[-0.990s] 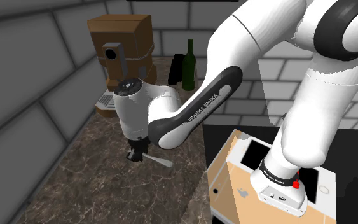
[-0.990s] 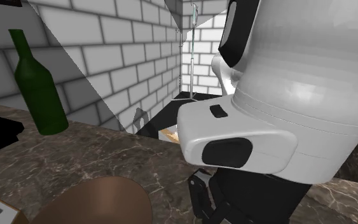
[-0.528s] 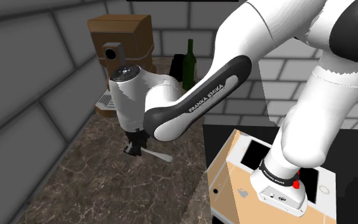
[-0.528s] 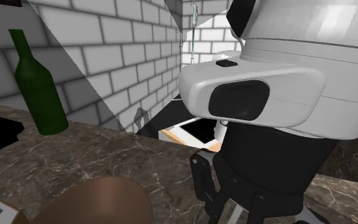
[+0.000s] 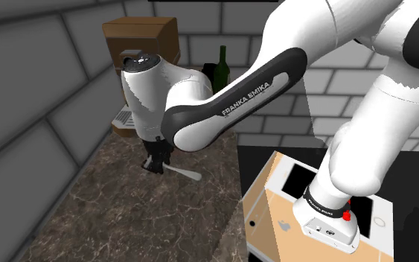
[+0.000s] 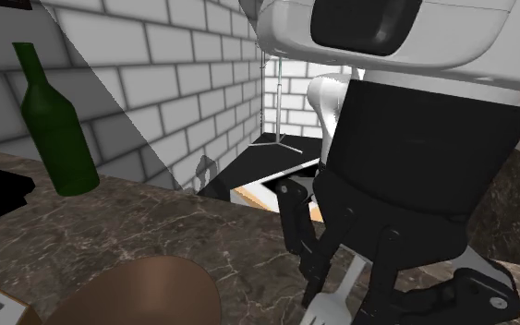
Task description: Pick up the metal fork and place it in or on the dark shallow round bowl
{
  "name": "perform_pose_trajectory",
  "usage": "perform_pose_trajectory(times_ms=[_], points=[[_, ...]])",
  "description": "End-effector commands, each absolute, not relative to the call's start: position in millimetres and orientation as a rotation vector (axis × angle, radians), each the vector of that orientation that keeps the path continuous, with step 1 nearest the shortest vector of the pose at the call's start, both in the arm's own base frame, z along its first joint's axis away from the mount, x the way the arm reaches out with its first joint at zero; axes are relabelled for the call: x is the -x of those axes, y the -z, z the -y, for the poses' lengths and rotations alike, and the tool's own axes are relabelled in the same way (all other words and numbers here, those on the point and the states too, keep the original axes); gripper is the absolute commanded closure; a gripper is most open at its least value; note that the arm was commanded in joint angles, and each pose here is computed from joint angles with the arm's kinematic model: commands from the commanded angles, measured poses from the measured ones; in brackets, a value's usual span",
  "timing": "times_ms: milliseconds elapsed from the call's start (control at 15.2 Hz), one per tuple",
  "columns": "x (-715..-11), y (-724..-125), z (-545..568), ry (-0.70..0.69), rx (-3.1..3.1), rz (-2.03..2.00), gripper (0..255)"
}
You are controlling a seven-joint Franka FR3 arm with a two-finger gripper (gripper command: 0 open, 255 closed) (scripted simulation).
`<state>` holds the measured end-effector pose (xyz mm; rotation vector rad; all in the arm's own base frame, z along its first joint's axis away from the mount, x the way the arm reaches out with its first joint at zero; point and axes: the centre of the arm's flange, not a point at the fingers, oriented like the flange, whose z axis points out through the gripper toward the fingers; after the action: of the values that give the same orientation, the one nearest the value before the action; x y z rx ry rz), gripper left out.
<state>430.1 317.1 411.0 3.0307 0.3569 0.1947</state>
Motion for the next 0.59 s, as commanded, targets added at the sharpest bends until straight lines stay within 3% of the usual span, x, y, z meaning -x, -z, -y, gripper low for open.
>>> perform_pose_trajectory(times_ms=[0, 528], points=[[-430, -422, -318, -0.194, -3.031, -0.357, 255], [-505, -411, -265, -0.194, -3.031, -0.357, 255]])
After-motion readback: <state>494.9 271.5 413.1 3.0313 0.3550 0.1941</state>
